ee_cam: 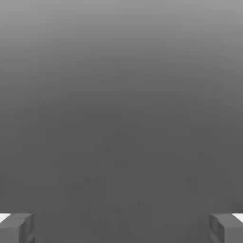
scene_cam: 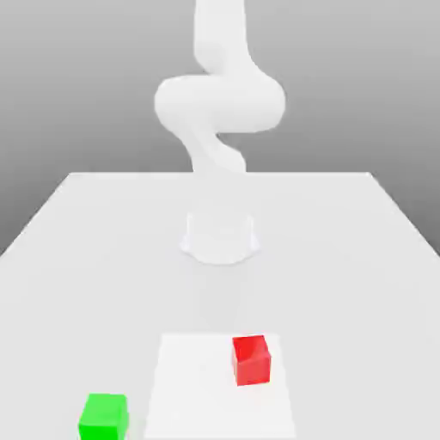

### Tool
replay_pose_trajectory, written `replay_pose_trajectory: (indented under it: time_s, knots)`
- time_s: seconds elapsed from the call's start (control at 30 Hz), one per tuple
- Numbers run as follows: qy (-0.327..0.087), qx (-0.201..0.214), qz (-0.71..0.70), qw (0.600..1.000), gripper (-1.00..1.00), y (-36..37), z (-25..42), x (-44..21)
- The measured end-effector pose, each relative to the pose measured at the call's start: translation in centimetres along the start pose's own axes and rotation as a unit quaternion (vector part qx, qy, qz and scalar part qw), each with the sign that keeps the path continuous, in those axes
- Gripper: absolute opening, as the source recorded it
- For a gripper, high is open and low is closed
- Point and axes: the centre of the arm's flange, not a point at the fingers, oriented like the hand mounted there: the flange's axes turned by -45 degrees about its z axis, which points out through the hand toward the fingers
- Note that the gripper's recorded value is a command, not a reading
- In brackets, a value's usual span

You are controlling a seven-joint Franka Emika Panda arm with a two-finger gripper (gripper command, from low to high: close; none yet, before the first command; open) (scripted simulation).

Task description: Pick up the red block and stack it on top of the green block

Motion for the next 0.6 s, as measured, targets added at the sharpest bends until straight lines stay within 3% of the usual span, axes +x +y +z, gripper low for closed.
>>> replay_pose_trajectory:
  time_s: [0.3, 0.6]
  knots:
    - [-0.165, 0.019, -0.026, 0.986, 0.0, -2.0, 20.7, -9.2]
    - [-0.319, 0.019, -0.059, 0.946, 0.0, -3.7, 33.1, -25.3]
